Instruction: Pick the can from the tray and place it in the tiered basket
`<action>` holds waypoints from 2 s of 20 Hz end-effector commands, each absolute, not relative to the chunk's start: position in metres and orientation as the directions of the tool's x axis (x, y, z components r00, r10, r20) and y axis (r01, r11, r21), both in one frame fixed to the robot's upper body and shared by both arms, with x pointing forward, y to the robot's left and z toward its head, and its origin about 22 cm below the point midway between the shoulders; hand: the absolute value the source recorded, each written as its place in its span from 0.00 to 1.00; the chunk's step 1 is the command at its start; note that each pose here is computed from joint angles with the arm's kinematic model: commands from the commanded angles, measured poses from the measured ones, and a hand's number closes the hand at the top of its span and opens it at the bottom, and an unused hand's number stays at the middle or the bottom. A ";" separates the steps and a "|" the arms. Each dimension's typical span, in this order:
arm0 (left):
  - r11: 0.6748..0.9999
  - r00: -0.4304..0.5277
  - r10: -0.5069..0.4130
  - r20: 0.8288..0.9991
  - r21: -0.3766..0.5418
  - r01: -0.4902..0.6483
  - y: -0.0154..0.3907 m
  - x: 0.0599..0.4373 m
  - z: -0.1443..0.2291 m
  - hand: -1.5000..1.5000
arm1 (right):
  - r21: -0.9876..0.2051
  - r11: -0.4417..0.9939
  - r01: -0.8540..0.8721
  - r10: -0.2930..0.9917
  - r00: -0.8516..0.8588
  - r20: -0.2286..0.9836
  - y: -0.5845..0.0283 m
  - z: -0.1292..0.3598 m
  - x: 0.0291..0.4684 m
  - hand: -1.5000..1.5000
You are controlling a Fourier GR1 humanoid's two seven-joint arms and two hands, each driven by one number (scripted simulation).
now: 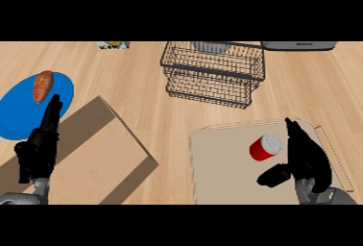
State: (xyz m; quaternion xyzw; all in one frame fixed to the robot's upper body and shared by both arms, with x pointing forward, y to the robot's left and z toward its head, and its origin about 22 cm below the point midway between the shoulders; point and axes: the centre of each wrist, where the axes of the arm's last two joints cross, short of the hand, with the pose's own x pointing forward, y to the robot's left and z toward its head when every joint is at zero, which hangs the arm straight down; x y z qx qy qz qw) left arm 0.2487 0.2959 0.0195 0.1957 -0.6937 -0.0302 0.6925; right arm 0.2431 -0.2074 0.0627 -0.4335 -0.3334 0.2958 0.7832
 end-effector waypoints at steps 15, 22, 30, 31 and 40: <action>0.970 0.255 -0.161 0.953 0.200 -0.136 0.256 0.215 -0.037 0.50 | -0.821 0.493 -0.290 0.673 0.724 0.148 -0.192 0.049 0.275 0.00; 0.969 0.248 -0.164 0.955 0.203 -0.140 0.255 0.218 -0.036 0.50 | -0.800 0.507 -0.321 0.675 0.725 0.137 -0.192 0.029 0.272 0.00; 0.971 0.258 -0.164 0.952 0.202 -0.130 0.258 0.206 -0.039 0.50 | -0.814 0.490 -0.312 0.706 0.690 0.161 -0.184 0.015 0.276 1.00; 0.971 0.253 -0.160 0.954 0.198 -0.131 0.258 0.217 -0.037 0.50 | -0.815 0.491 -0.307 0.713 0.679 0.173 -0.184 0.018 0.278 1.00; 0.973 0.253 -0.167 0.953 0.201 -0.117 0.265 0.213 -0.035 0.50 | -0.915 0.259 -0.309 0.878 0.469 0.090 -0.199 0.018 0.285 1.00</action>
